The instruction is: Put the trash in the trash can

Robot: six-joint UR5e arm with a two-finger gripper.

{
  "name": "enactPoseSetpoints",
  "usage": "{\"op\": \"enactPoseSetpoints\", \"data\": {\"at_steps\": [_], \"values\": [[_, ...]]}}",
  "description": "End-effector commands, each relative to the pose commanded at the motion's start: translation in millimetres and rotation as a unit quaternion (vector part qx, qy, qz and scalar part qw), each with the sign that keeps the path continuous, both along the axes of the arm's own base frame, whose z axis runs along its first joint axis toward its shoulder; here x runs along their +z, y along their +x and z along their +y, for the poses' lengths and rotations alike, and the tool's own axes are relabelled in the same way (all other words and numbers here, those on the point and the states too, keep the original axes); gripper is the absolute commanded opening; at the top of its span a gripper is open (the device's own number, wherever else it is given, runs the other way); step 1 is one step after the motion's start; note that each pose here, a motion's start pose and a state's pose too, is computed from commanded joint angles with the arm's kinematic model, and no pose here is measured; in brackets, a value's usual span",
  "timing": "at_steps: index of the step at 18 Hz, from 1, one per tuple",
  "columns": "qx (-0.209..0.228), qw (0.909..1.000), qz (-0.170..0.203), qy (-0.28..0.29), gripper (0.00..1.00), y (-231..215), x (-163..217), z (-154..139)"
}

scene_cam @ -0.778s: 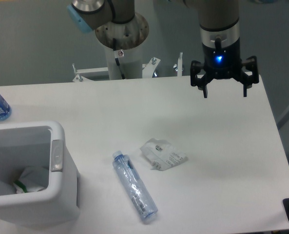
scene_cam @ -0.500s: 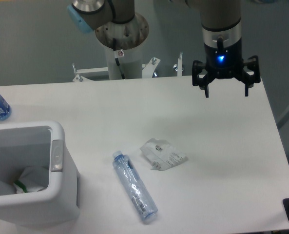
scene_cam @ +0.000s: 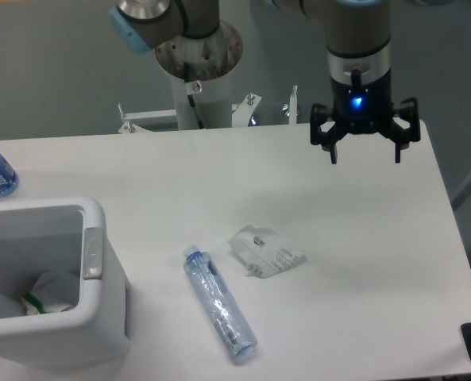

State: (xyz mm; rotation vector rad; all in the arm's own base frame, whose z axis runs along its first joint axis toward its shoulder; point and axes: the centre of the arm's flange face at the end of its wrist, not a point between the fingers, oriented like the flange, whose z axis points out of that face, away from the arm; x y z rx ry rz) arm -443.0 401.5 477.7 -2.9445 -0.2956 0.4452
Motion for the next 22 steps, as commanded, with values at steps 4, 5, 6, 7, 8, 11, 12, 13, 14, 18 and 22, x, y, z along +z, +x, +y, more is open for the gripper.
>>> {"op": "enactPoseSetpoints", "data": {"at_steps": [4,5,6,7,8,11,12,13,14,18,22], "values": [[0.04,0.999,0.003,0.022,1.0,7.3,-20.6,8.1],[0.036,0.9991,0.004,0.024,1.0,10.8,-28.1,15.4],[0.029,0.9994,0.002,0.02,1.0,11.4,-35.6,20.2],[0.026,0.9995,-0.004,0.015,1.0,11.2,-44.1,21.4],[0.024,0.9996,-0.01,0.011,1.0,10.1,-52.7,24.3],[-0.02,0.9993,-0.029,-0.016,1.0,20.8,-84.1,36.4],[-0.047,0.9977,-0.037,-0.031,1.0,23.2,-99.0,34.8],[-0.073,0.9954,-0.044,-0.042,1.0,26.6,-110.4,33.7],[-0.098,0.9924,-0.052,-0.053,1.0,30.5,-120.8,31.3],[-0.181,0.9769,-0.076,-0.084,1.0,53.2,-153.1,31.2],[-0.248,0.9578,-0.098,-0.107,1.0,79.3,-182.5,35.7]]}}
